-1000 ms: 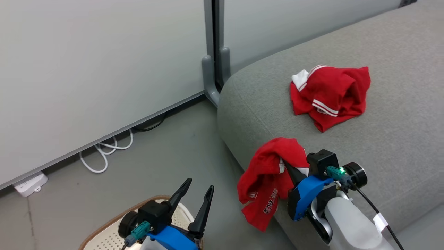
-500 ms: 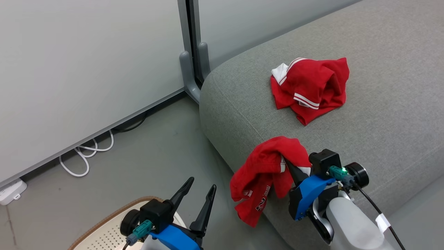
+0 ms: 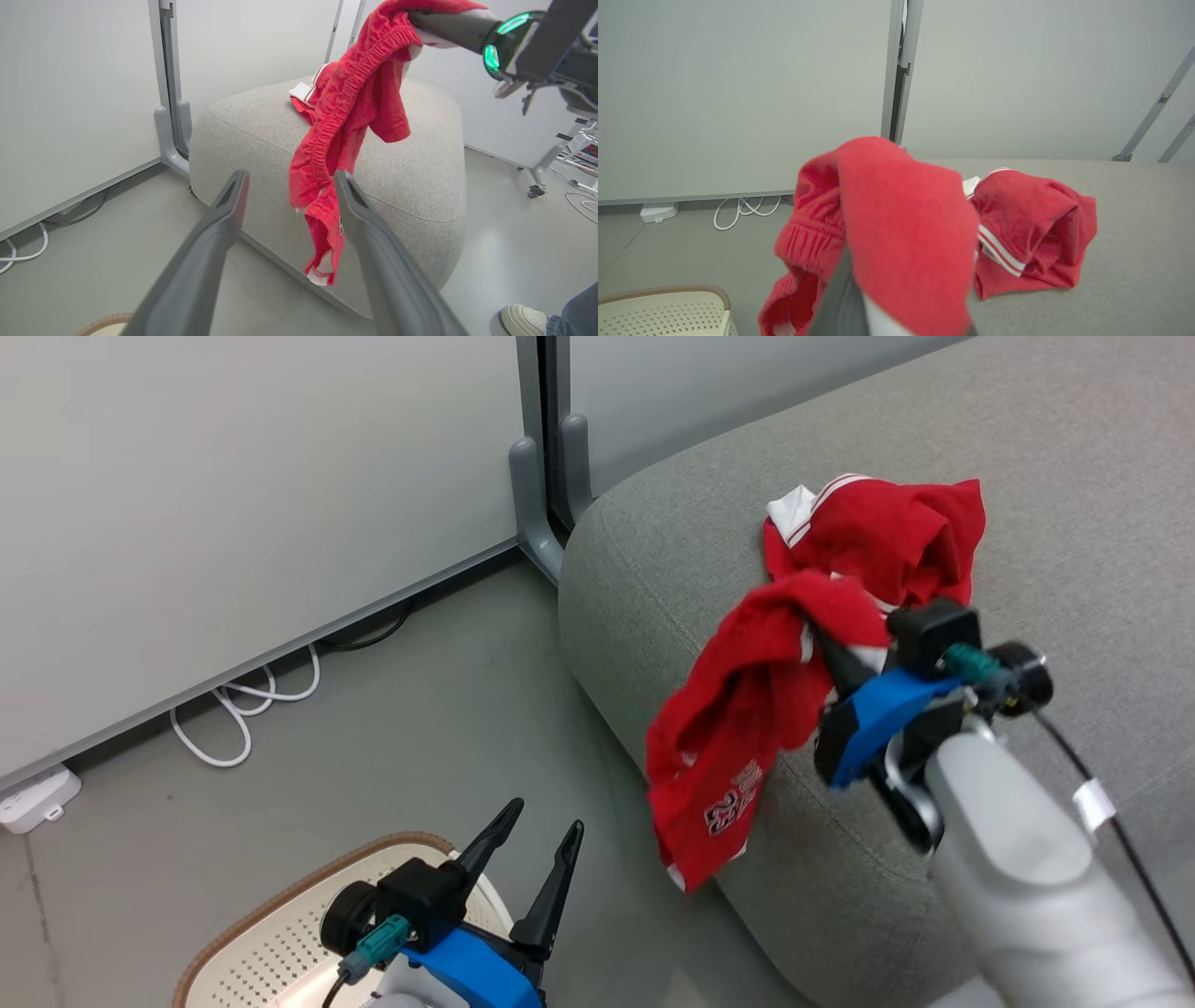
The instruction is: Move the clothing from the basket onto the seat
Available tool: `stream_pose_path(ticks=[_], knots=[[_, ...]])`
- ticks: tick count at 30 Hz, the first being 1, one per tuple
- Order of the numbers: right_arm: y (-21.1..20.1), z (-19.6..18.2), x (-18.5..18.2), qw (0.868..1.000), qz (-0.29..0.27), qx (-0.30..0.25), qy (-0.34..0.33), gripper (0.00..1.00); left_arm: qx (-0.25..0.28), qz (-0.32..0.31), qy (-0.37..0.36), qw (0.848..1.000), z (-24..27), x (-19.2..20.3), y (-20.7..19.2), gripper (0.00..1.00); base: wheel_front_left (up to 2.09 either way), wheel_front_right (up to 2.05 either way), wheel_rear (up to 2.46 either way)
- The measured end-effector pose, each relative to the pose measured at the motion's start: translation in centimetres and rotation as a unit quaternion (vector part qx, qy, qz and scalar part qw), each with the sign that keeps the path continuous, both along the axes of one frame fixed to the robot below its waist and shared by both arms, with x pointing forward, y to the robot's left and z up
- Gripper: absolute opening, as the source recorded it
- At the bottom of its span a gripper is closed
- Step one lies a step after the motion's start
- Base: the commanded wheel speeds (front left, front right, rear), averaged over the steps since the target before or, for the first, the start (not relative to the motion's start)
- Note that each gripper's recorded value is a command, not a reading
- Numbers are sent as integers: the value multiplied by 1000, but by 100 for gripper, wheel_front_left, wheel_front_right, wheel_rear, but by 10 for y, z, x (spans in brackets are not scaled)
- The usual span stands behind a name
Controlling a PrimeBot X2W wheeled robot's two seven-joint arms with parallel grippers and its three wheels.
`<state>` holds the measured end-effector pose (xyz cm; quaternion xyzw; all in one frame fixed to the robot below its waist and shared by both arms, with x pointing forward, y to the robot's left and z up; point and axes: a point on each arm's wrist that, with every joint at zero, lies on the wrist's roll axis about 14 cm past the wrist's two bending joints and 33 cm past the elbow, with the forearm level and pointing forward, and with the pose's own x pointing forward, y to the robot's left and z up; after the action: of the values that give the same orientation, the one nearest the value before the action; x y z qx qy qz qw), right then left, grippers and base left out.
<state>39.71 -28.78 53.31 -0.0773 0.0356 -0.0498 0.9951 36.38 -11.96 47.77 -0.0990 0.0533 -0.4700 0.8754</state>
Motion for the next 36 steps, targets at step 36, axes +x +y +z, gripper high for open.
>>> stream_pose_path(ticks=[36], knots=[[-180, -63, 129, 973, -219, -48, 48, 0, 5, 20, 1, 1000, -95, 125, 46, 100, 0, 0, 0]])
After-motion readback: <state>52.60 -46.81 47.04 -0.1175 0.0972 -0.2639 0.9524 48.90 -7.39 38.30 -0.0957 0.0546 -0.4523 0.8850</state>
